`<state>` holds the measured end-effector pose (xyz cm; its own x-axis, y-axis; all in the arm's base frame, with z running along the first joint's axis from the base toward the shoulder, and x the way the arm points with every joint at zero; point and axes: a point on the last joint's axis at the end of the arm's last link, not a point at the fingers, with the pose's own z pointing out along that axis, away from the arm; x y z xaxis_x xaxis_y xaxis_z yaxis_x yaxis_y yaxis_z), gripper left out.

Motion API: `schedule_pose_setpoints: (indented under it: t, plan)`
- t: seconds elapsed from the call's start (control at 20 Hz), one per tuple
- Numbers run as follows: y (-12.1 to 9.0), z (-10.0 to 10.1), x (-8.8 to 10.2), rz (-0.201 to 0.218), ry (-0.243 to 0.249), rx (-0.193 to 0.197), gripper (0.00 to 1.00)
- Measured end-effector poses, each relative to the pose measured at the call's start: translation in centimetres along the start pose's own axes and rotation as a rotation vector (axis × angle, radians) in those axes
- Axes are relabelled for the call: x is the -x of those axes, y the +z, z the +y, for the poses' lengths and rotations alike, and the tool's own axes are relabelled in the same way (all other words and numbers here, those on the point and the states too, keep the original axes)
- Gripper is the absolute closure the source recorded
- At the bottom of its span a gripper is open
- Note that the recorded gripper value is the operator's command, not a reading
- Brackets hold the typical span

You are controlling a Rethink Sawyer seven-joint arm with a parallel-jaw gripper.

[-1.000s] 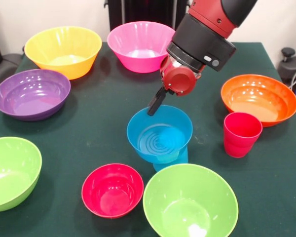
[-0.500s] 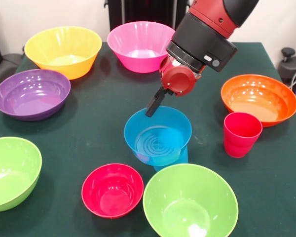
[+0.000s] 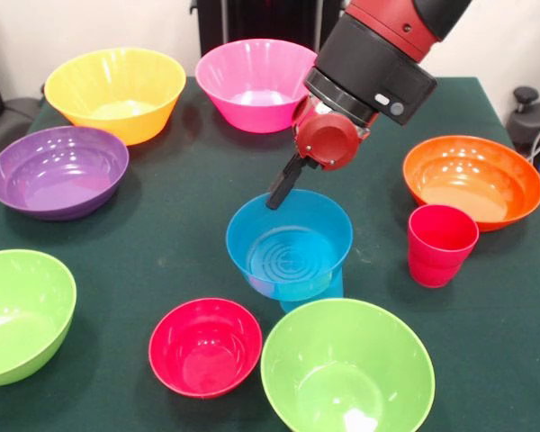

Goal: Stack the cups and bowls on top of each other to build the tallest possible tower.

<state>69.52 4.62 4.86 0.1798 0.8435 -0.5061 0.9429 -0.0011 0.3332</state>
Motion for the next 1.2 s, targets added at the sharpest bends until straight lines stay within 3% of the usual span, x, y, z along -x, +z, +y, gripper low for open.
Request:
schedule_pose_setpoints:
  t: [0.75, 1.2]
  plan:
    - [-0.3, 0.0, -1.6, 0.016, -0.010, -0.031, 1.00]
    - [-0.5, -0.3, -2.1, 0.029, 0.018, -0.051, 1.00]
